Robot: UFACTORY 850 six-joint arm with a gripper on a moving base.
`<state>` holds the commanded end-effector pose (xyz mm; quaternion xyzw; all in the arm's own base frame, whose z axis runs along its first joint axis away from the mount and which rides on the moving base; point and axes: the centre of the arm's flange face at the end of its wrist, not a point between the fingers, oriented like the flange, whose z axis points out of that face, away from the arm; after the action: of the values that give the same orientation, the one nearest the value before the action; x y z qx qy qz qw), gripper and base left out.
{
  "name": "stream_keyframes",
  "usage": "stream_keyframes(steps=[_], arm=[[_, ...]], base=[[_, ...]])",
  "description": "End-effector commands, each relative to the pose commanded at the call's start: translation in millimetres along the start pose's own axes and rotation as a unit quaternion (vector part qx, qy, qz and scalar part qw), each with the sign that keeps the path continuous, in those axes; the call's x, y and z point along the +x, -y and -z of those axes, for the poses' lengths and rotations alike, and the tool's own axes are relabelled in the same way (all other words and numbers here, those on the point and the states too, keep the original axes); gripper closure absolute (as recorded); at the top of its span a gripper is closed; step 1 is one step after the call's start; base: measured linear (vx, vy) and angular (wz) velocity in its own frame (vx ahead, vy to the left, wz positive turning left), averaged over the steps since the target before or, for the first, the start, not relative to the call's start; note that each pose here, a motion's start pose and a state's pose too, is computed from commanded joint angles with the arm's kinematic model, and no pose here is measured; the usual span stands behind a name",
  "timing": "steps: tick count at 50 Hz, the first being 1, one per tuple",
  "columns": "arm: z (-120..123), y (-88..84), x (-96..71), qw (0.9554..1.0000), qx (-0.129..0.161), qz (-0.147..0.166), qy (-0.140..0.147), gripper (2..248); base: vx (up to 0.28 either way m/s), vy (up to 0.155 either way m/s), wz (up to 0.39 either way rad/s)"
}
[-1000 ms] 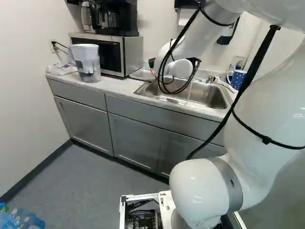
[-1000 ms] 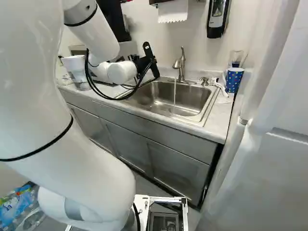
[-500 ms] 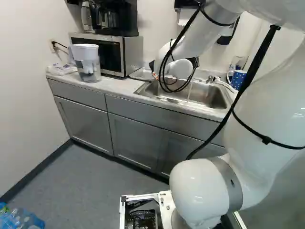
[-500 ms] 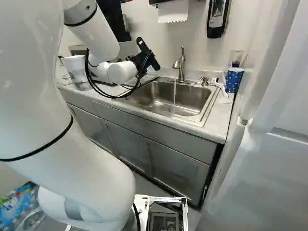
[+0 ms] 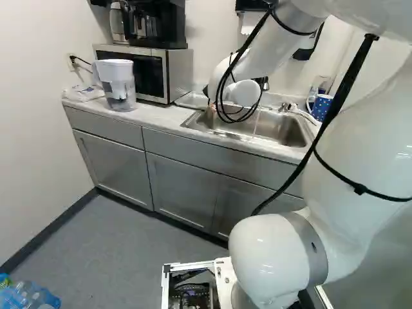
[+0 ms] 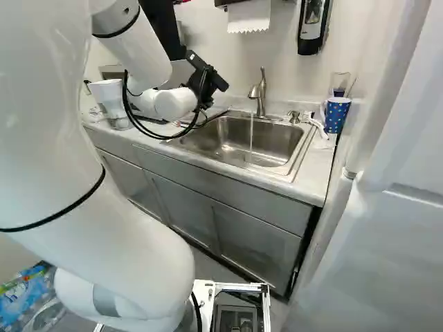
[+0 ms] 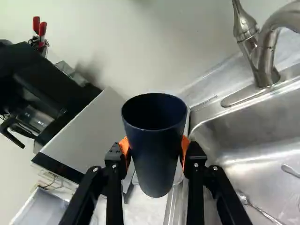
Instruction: Rinse the cup and place it in the tray
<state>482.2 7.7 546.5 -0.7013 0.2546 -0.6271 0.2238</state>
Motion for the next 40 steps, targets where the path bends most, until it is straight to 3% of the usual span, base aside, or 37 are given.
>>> stream_keyframes(steps=[10,20,29,40], arm=[[0.0,0.0,0.0,0.9986,0.000,0.052,0.000,127],[0.0,0.0,0.0,0.9945,0.000,0.105,0.000,127],[0.0,0.0,0.0,0.9884,0.000,0.152,0.000,127],[0.0,0.0,0.0,0.9780,0.000,0.209,0.000,127]], base=[[0.000,0.000,0.000],[0.000,0.000,0.000],[0.000,0.000,0.000],[0.000,0.000,0.000]])
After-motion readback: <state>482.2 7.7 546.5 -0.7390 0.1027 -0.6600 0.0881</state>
